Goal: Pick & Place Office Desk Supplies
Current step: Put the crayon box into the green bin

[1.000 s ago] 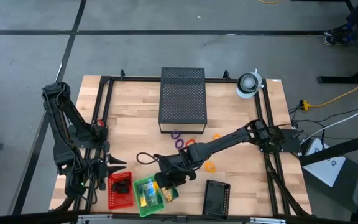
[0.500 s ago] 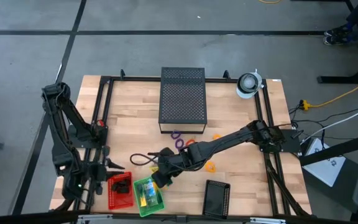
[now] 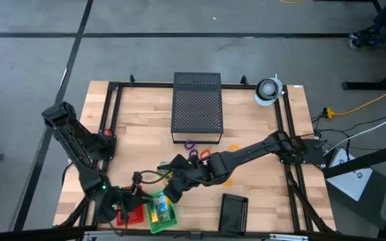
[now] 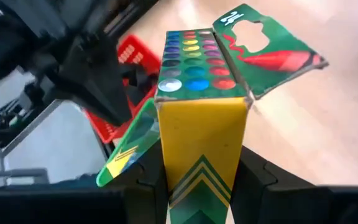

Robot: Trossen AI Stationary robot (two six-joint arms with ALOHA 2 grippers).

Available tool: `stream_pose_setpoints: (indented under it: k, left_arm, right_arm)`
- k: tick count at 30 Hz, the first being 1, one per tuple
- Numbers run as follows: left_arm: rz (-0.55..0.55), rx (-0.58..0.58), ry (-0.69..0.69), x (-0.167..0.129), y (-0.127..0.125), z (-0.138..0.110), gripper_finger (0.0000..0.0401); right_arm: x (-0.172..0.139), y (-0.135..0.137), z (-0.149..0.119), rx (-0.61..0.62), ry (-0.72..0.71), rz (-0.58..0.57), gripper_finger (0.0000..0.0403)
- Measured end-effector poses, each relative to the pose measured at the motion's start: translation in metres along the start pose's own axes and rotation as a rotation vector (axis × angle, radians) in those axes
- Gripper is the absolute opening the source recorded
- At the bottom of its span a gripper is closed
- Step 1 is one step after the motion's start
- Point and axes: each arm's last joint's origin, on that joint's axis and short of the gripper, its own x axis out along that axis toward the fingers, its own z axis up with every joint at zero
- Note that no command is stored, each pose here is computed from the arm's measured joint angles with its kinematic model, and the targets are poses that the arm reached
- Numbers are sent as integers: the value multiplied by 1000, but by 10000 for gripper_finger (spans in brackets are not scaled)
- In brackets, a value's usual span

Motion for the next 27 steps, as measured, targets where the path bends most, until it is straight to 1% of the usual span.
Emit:
stream_pose_setpoints:
  k: [5,7,11,16,19,23,27]
  left_arm:
    - [-60,-25,-21,17,16,11,63]
    - [-81,-55,-12,25,25,14,63]
    - [-106,-81,18,36,36,13,63]
    - [-125,-95,71,50,38,7,63]
    - [-142,-101,92,62,34,2,63]
    - [-158,-115,80,77,30,-1,63]
    - [-157,-124,75,82,32,0,63]
  right_arm:
    - [-26,6,1,-32,-76,-76,113]
    - [-30,8,0,-35,-100,-81,113]
    - [-34,8,-5,-36,-88,-101,113]
    - [-35,7,-8,-48,-83,-129,113]
    - [-35,6,-8,-65,-85,-140,113]
    - [-35,5,-9,-83,-81,-150,113]
    - [-35,5,-9,-84,-79,-150,113]
